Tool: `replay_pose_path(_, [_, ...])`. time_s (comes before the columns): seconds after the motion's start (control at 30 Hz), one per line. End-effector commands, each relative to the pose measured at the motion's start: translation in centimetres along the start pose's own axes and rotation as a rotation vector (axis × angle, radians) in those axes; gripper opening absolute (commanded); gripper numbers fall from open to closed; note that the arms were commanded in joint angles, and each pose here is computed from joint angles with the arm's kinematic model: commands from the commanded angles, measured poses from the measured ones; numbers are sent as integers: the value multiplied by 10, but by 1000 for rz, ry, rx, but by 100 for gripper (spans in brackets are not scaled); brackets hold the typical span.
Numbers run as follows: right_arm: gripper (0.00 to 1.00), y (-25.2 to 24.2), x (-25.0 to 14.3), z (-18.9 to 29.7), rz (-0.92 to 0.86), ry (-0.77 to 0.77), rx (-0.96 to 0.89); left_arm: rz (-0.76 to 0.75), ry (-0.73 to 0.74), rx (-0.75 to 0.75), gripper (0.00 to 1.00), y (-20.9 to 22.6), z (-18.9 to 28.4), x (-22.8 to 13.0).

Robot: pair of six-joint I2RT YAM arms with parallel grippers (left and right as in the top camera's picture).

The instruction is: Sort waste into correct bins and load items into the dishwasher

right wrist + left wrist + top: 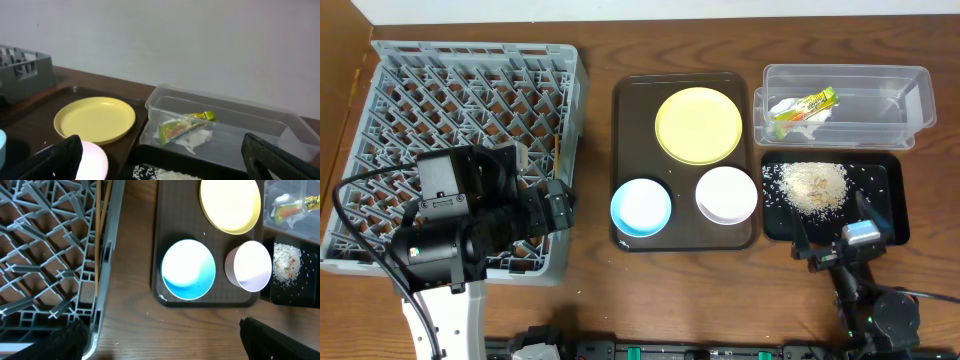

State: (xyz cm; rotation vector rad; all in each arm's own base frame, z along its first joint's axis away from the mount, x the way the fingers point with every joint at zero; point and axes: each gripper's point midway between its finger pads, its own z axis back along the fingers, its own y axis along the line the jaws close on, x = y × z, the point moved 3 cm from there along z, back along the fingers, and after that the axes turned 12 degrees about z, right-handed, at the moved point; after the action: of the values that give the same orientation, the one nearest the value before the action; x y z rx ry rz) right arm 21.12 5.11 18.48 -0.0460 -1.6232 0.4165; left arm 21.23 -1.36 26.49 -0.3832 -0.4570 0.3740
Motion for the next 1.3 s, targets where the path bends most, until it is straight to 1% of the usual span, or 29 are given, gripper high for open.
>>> replay_pose_path(0.0, [99,-1,-1,1,-4,-4,-5,-4,-7,-2,98,-2,3,2])
replay_pose_path(0.13, [99,1,-7,1,-5,23,4,-3,-7,-2,98,-2,3,2])
replay_pose_path(0.27, [99,7,-26,2,-6,112,31,-3,-7,-2,98,-2,3,2])
replay_pose_path(1.03, [99,7,-26,2,-6,114,32,0,2,4,98,-1,3,-1])
replay_pose_path(1.2, [99,7,-26,2,-6,114,32,83,24,-73,98,-12,3,-3])
replay_pose_path(1.27, [99,7,-26,2,-6,114,32,117,25,-77,98,-13,3,-3])
